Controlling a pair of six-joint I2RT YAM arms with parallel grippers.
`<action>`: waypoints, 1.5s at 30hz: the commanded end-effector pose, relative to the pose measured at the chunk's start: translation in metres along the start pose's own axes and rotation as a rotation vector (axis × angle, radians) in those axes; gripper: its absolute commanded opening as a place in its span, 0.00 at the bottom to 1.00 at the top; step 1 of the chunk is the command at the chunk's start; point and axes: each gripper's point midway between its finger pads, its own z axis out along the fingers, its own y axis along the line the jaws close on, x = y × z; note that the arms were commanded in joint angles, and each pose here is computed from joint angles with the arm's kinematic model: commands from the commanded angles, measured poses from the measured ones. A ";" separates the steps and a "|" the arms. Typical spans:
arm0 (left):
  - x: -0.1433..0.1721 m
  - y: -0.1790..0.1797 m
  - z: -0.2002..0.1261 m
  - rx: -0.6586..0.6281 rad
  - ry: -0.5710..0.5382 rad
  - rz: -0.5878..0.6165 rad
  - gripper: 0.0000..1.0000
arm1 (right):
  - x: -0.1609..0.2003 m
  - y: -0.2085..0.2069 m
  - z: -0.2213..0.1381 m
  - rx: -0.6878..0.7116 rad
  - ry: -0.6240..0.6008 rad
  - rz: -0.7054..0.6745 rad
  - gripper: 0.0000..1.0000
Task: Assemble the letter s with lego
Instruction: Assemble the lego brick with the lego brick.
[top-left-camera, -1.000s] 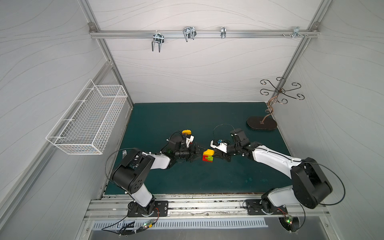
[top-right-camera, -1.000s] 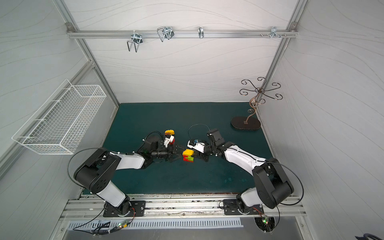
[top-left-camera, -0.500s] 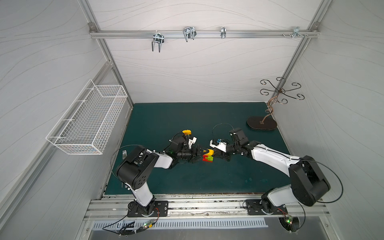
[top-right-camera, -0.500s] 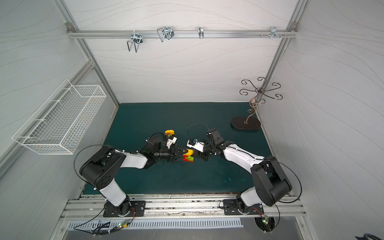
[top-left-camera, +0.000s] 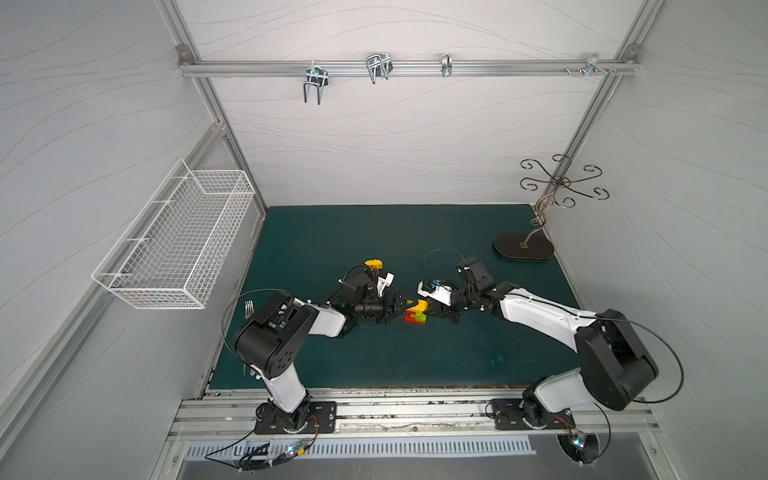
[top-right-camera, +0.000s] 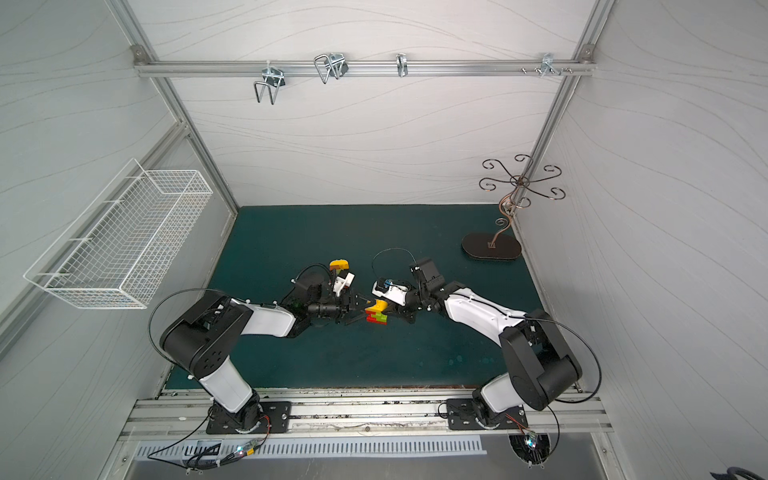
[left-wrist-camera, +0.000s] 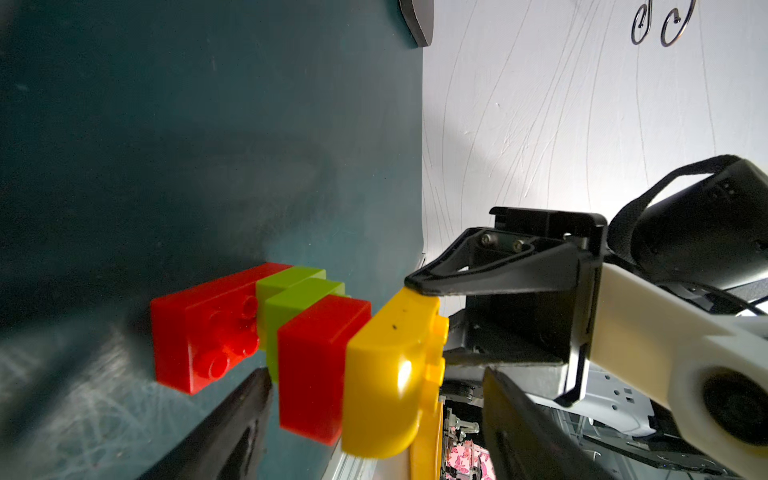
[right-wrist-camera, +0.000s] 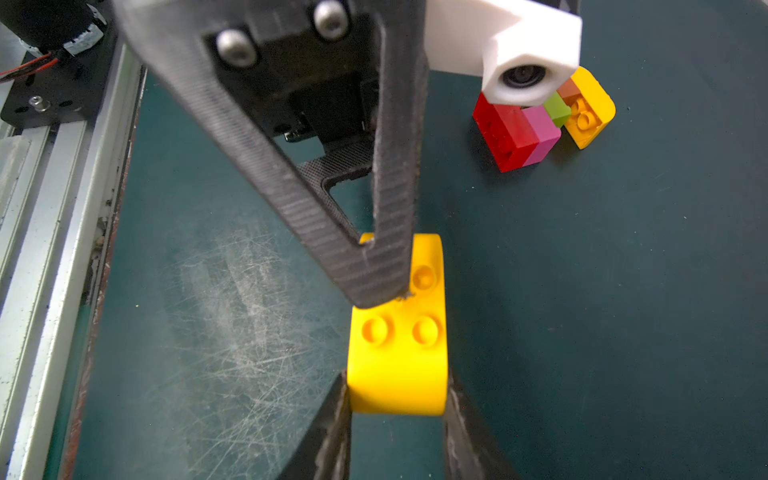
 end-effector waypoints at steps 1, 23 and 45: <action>-0.007 -0.022 0.005 0.067 0.007 0.064 0.80 | 0.001 0.001 0.003 -0.014 0.021 0.026 0.21; -0.004 -0.016 0.008 0.062 0.026 0.057 0.68 | 0.008 0.003 0.002 -0.020 0.058 0.011 0.19; -0.002 -0.011 0.010 0.051 0.036 0.046 0.59 | 0.011 0.006 0.002 -0.037 0.073 0.012 0.18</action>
